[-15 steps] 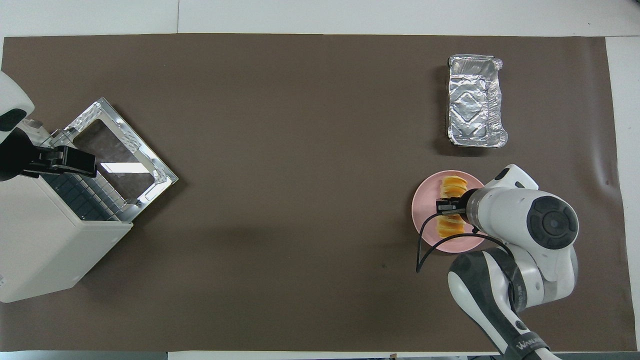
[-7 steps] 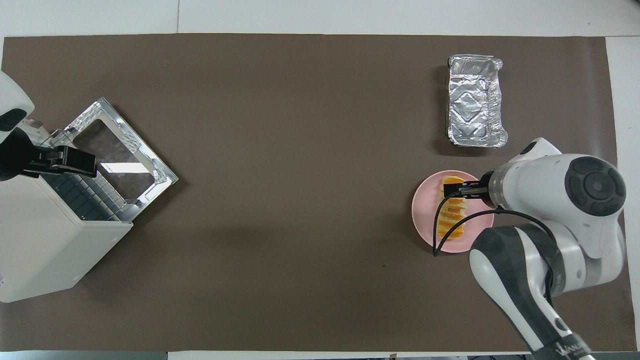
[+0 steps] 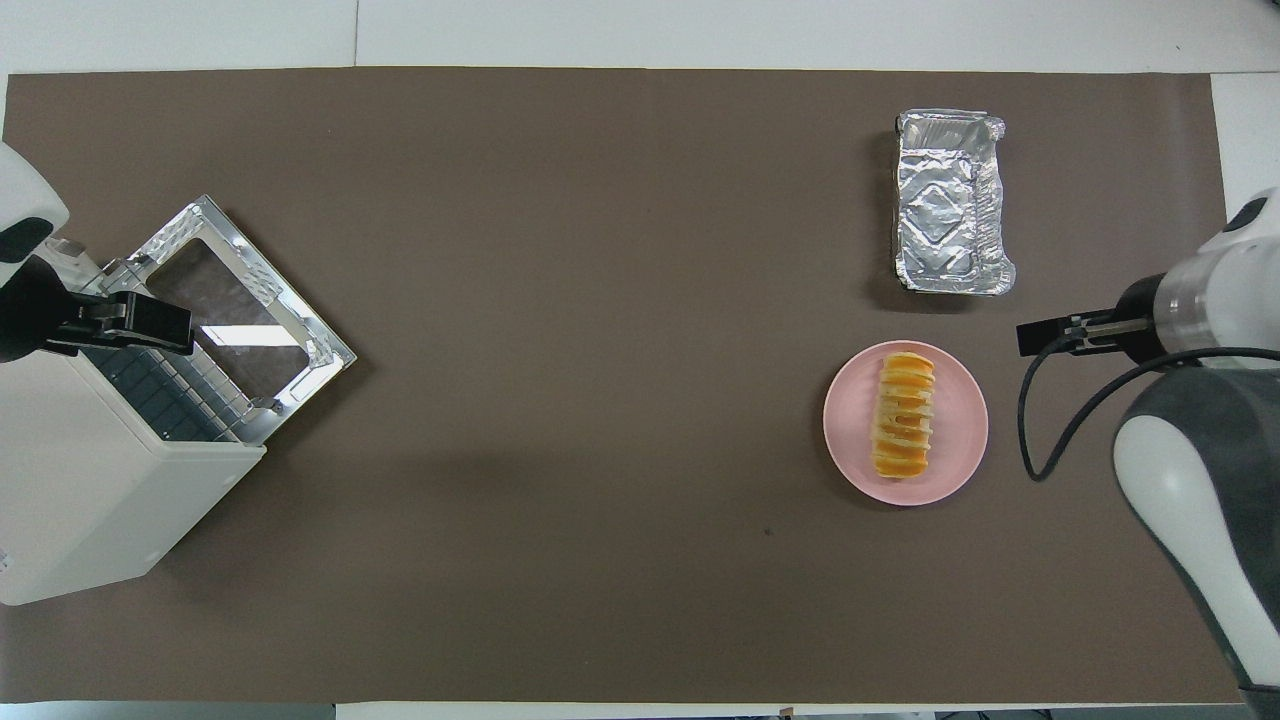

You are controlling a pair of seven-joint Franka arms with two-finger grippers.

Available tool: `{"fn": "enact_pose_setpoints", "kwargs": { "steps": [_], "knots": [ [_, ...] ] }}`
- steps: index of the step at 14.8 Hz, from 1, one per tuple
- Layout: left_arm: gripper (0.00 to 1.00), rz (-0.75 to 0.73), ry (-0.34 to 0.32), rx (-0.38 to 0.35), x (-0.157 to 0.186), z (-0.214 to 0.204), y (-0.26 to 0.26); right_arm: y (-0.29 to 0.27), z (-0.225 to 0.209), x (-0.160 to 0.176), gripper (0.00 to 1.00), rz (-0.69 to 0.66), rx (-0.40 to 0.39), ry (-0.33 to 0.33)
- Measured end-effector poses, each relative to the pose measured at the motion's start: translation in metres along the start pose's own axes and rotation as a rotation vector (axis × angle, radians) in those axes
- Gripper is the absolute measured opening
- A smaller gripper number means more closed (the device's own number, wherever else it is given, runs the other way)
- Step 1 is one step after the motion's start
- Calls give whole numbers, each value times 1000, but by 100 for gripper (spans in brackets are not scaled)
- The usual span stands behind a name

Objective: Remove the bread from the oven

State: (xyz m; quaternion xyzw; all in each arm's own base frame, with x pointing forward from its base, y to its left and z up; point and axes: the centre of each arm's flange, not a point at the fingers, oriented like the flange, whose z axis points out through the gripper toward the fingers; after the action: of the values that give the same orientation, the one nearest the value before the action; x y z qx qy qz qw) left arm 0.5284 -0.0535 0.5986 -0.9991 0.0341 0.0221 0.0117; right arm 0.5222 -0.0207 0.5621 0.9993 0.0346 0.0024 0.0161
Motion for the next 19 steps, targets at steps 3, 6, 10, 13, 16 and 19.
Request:
{"fn": "enact_pose_setpoints", "kwargs": {
  "steps": [3, 6, 10, 13, 16, 19],
  "knots": [
    [100, 0, 0, 0, 0, 0, 0, 8, -59, -12, 100, 13, 4, -38],
    [100, 0, 0, 0, 0, 0, 0, 7, -99, -22, 100, -2, 5, -47],
    [100, 0, 0, 0, 0, 0, 0, 17, -135, -22, 100, 8, 12, -63],
    [100, 0, 0, 0, 0, 0, 0, 30, -126, -13, 100, 31, 43, -84],
    [100, 0, 0, 0, 0, 0, 0, 40, -106, -3, 100, 46, 65, -103],
    [100, 0, 0, 0, 0, 0, 0, 41, -93, 5, 100, 47, 63, -93]
  ]
}}
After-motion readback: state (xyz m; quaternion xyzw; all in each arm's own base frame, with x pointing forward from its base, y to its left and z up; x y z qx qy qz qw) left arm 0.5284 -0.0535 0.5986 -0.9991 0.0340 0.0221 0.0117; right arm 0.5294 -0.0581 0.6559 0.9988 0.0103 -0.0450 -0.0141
